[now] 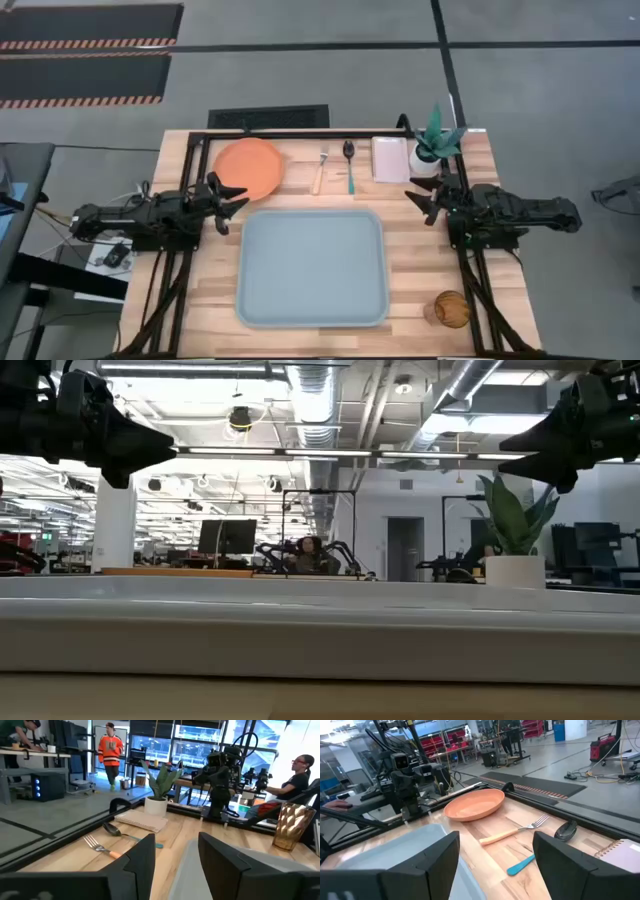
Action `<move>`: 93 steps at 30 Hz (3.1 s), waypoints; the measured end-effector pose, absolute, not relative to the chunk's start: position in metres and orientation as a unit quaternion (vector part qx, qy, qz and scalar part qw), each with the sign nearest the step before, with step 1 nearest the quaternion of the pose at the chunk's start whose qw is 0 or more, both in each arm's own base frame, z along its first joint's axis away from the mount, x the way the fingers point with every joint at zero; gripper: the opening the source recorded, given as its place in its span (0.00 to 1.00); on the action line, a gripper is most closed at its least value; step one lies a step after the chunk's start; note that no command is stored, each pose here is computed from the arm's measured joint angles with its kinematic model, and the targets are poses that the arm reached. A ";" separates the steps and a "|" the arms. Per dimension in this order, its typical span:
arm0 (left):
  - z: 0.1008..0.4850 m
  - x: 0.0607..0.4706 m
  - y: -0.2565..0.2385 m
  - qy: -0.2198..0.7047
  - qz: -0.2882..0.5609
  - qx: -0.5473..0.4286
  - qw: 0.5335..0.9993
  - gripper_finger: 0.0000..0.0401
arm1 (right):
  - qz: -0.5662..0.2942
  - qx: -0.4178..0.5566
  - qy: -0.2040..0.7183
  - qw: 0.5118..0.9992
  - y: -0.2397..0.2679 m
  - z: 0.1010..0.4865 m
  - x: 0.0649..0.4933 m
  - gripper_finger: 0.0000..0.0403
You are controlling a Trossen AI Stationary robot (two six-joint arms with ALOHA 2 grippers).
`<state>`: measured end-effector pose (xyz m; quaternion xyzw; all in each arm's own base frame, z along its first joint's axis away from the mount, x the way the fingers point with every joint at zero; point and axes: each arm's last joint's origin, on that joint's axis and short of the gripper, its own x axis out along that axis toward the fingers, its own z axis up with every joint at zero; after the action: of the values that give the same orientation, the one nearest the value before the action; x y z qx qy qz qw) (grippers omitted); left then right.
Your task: Pick and place plate/cup/fork/spoon on tray
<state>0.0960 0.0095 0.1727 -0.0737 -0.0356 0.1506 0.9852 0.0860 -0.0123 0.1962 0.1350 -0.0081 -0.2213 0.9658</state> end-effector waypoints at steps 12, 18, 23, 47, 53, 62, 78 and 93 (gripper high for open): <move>0.173 0.096 0.010 -0.036 0.151 -0.074 0.985 0.34 | -0.221 0.135 -0.008 0.966 -0.012 0.196 0.086 0.68; 0.173 0.096 0.010 -0.036 0.151 -0.074 0.985 0.34 | -0.221 0.135 -0.008 0.966 -0.012 0.196 0.086 0.68; 0.173 0.096 0.010 -0.036 0.151 -0.074 0.985 0.34 | -0.221 0.135 -0.008 0.966 -0.012 0.196 0.086 0.68; 0.173 0.096 0.010 -0.045 0.148 -0.128 0.980 0.34 | -0.221 0.135 -0.008 0.966 -0.012 0.196 0.086 0.68; 0.173 0.096 0.010 -0.061 0.143 -0.225 0.962 0.34 | -0.221 0.135 -0.008 0.966 -0.012 0.196 0.086 0.68; 0.174 0.096 0.011 -0.085 0.156 -0.325 0.929 0.34 | -0.223 0.116 -0.004 0.968 -0.012 0.196 0.086 0.68; 0.205 0.087 0.012 -0.267 0.090 -0.469 0.837 0.34 | -0.222 0.257 -0.074 0.938 -0.014 0.203 0.086 0.68; 0.326 0.073 0.014 -0.357 0.121 -0.381 0.844 0.34 | -0.125 0.334 -0.304 0.883 -0.013 0.289 0.063 0.68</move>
<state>0.0725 0.0144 0.3257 -0.3814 -0.3570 0.1215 0.8440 0.0625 -0.0134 0.2890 0.3342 -0.3035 -0.1253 0.8834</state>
